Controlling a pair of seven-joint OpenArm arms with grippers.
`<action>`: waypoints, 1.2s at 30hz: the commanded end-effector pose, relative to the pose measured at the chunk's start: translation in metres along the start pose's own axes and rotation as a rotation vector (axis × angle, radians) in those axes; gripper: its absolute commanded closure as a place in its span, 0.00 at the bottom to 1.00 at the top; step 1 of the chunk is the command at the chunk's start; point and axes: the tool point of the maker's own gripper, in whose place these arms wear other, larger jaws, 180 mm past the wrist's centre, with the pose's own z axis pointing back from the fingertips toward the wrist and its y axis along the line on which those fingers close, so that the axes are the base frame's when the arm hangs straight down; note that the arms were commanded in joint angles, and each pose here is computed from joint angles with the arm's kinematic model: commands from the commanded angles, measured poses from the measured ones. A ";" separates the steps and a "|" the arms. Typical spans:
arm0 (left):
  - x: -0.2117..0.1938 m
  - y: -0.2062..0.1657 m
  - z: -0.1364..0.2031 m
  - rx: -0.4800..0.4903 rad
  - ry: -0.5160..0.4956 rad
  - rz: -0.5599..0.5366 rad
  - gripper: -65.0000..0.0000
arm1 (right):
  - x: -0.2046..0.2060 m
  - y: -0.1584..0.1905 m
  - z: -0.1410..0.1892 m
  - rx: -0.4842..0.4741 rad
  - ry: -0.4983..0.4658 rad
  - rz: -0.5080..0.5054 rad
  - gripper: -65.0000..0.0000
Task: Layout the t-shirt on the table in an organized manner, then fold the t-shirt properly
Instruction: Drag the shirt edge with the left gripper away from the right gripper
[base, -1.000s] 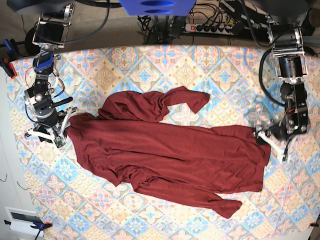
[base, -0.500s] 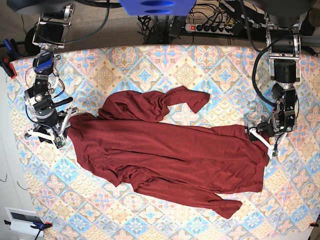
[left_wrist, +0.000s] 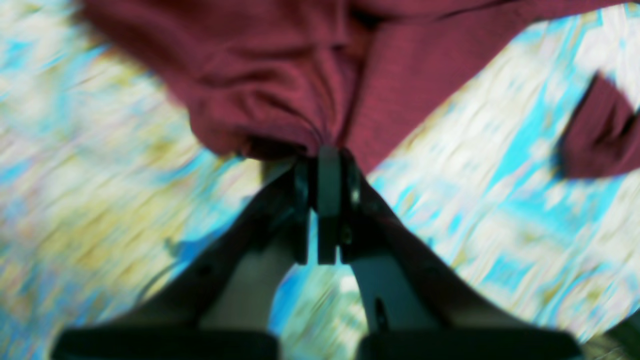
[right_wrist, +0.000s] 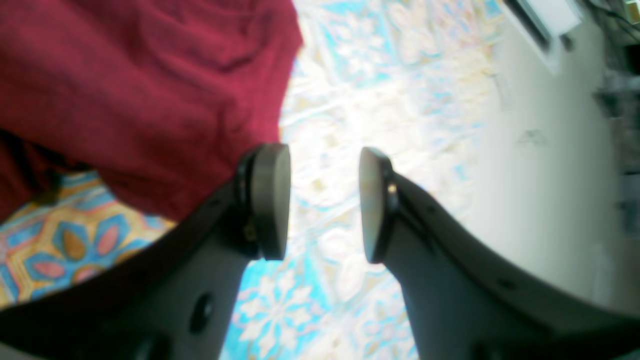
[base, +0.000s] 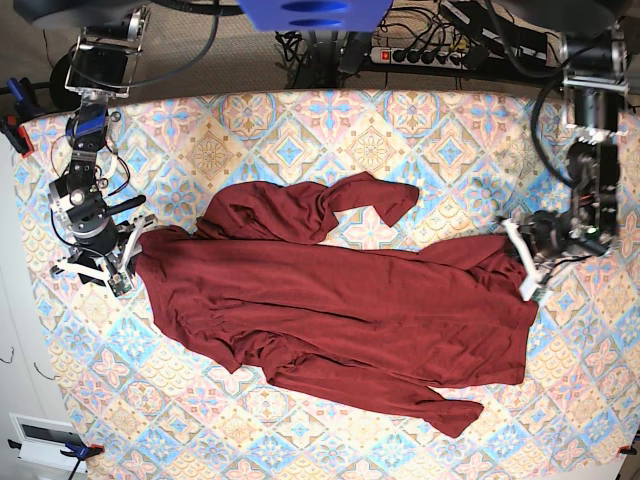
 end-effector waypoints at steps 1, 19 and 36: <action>0.004 0.012 0.014 0.022 -0.023 -0.009 1.00 | 0.004 -0.013 0.001 -0.029 -0.011 0.005 0.66; -0.060 0.080 0.035 0.124 0.077 0.065 1.00 | 0.003 0.037 -0.014 0.100 0.011 0.077 0.66; -0.077 0.054 0.005 0.128 0.144 0.000 1.00 | 0.013 0.074 -0.030 0.251 0.029 0.106 0.66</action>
